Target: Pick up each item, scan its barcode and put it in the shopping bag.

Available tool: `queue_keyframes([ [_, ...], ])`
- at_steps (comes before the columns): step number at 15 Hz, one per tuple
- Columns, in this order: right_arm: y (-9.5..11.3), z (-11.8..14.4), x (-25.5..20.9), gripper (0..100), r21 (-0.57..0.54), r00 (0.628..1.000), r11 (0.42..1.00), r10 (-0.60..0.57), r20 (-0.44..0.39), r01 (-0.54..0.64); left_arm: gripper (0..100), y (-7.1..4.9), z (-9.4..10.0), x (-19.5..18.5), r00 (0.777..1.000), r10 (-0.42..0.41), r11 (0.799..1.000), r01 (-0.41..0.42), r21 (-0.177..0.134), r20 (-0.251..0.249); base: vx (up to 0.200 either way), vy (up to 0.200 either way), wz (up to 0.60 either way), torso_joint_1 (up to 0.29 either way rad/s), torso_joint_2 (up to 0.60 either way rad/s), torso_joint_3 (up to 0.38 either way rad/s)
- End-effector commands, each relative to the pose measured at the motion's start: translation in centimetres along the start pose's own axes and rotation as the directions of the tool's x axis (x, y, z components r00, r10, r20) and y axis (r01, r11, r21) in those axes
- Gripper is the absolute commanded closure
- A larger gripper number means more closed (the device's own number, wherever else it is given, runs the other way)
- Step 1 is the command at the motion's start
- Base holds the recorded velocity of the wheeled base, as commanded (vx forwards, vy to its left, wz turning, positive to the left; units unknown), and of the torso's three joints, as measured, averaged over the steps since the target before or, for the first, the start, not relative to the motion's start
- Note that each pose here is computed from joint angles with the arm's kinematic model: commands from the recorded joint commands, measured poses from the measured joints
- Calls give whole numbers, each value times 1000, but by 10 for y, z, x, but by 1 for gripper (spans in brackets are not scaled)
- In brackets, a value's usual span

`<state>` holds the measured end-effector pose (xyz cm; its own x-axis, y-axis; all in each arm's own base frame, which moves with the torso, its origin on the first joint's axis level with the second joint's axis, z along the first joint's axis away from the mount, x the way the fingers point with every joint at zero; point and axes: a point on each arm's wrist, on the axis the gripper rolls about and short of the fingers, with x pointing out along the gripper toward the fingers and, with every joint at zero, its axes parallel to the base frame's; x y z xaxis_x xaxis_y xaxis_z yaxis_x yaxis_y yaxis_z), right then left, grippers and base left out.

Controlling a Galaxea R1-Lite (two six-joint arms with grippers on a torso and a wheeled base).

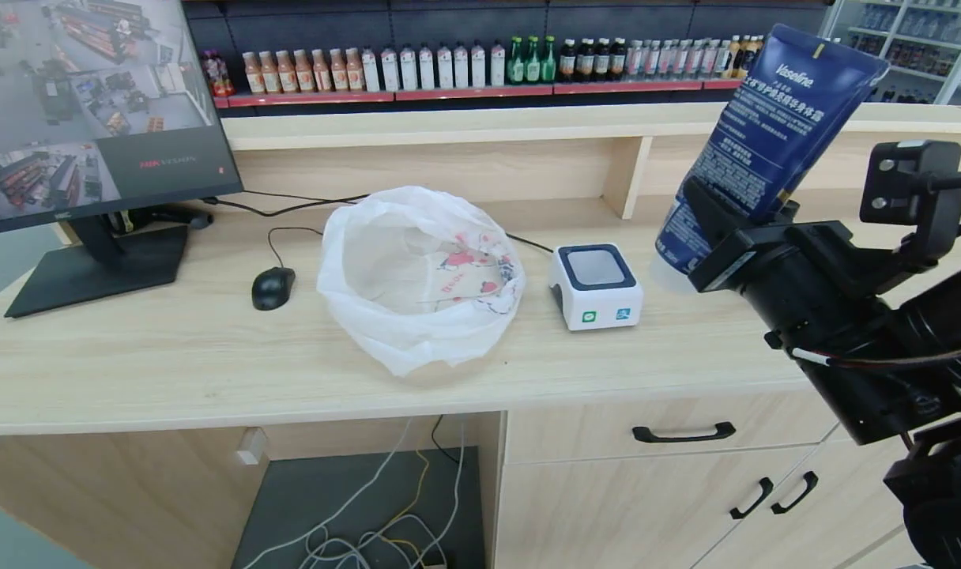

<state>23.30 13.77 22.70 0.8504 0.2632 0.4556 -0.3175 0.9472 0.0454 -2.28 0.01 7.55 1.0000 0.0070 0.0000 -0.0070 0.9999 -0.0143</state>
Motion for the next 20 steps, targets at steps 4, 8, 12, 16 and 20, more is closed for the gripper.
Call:
queue_keyframes([
  [4,0,-1,0,100,1,1000,1000,0,-1,0,0,0,0,0,1000,1,1000,-1,2,0,0,0,0,0,0,0],
  [8,4,-7,-1,100,-81,990,987,140,-14,-141,0,0,0,0,1000,1,1000,-1,2,0,0,0,0,0,0,0],
  [12,7,-26,-5,100,-171,954,939,289,-77,-298,0,0,0,0,1000,1,1000,-1,2,0,0,0,0,0,0,0],
  [16,10,-48,8,100,-322,951,895,289,-111,-310,0,0,0,0,1000,1,1000,-1,2,0,0,0,0,0,0,0],
  [20,3,-57,47,100,-499,968,834,249,-38,-234,0,0,0,0,1000,1,1000,-1,2,0,0,0,0,0,0,0],
])
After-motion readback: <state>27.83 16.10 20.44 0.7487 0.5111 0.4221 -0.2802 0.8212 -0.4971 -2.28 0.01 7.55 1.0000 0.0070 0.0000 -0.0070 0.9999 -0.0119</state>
